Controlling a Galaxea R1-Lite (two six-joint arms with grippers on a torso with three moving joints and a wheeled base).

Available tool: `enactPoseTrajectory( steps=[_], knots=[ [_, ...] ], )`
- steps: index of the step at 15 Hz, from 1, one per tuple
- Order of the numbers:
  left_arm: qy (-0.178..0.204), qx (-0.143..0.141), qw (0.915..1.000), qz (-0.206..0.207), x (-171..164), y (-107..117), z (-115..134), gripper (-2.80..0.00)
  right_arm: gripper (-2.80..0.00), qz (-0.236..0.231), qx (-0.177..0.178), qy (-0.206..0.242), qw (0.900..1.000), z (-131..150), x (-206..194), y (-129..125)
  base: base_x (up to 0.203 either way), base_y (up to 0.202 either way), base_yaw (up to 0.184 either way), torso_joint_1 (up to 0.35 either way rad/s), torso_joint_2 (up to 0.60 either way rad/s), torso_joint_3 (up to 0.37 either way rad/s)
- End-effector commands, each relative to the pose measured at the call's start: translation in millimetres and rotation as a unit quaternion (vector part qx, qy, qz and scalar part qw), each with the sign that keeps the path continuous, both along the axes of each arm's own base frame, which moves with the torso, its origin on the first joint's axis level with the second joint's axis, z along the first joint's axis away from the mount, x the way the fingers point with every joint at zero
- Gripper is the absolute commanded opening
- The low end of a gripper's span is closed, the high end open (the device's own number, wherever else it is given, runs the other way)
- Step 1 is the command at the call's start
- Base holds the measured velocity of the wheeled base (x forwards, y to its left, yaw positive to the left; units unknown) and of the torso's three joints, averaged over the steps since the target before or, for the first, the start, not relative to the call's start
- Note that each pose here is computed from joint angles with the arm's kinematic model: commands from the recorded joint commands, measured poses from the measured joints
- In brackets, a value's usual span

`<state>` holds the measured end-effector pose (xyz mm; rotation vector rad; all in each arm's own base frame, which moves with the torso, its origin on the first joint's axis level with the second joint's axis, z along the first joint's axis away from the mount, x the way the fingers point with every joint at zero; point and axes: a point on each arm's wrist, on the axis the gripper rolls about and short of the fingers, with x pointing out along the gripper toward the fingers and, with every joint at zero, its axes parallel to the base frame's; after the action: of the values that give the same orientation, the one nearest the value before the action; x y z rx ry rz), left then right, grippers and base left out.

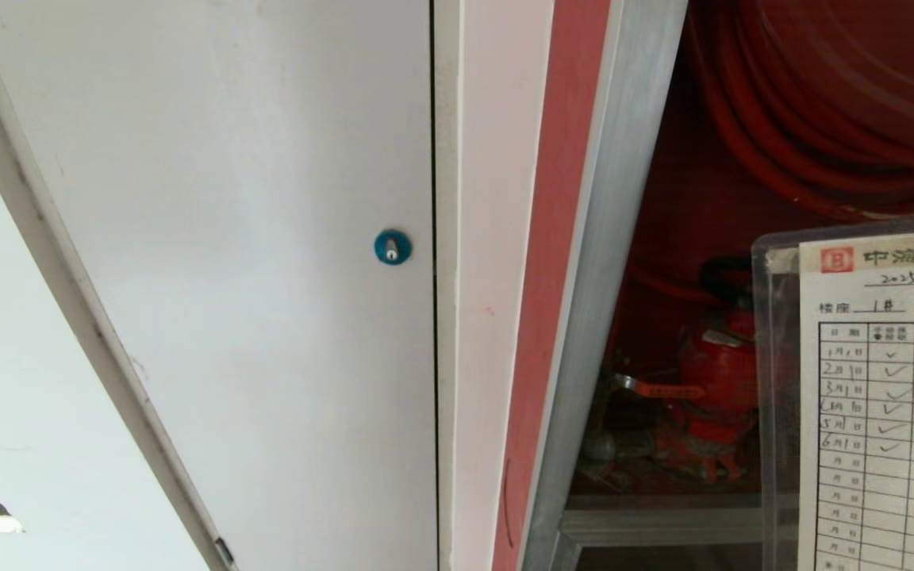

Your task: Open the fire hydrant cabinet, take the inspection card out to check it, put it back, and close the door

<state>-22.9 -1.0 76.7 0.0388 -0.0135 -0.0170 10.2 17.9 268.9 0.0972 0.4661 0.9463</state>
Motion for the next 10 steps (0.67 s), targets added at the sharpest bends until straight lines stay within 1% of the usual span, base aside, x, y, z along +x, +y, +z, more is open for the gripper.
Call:
enactPoseTrajectory(
  steps=[1, 6, 9, 10],
  knots=[
    [0.003, 0.000, 1.0000, 0.000, 0, 0, -2, -2.80, -2.80, 0.014, 0.007, 0.018, 1.000, 1, 17, 2, 0.000, 0.000, 0.000, 0.000, 0.00, 0.000],
    [0.003, 0.000, 1.0000, 0.000, 0, 0, -2, -2.80, -2.80, 0.079, 0.038, 0.024, 0.996, 4, 51, 11, 0.000, 0.000, 0.000, 0.000, 0.00, 0.000],
    [0.004, 0.000, 1.0000, 0.000, 1, 0, -2, -2.80, -2.80, 0.098, 0.071, 0.016, 0.993, 5, 66, 19, 0.000, 0.000, 0.000, 0.000, 0.00, 0.000],
    [0.004, 0.000, 1.0000, 0.000, 1, 0, -2, -2.80, -2.80, 0.112, 0.084, 0.015, 0.990, 5, 71, 24, 0.000, 0.000, 0.000, 0.000, 0.00, 0.000]
  ],
)
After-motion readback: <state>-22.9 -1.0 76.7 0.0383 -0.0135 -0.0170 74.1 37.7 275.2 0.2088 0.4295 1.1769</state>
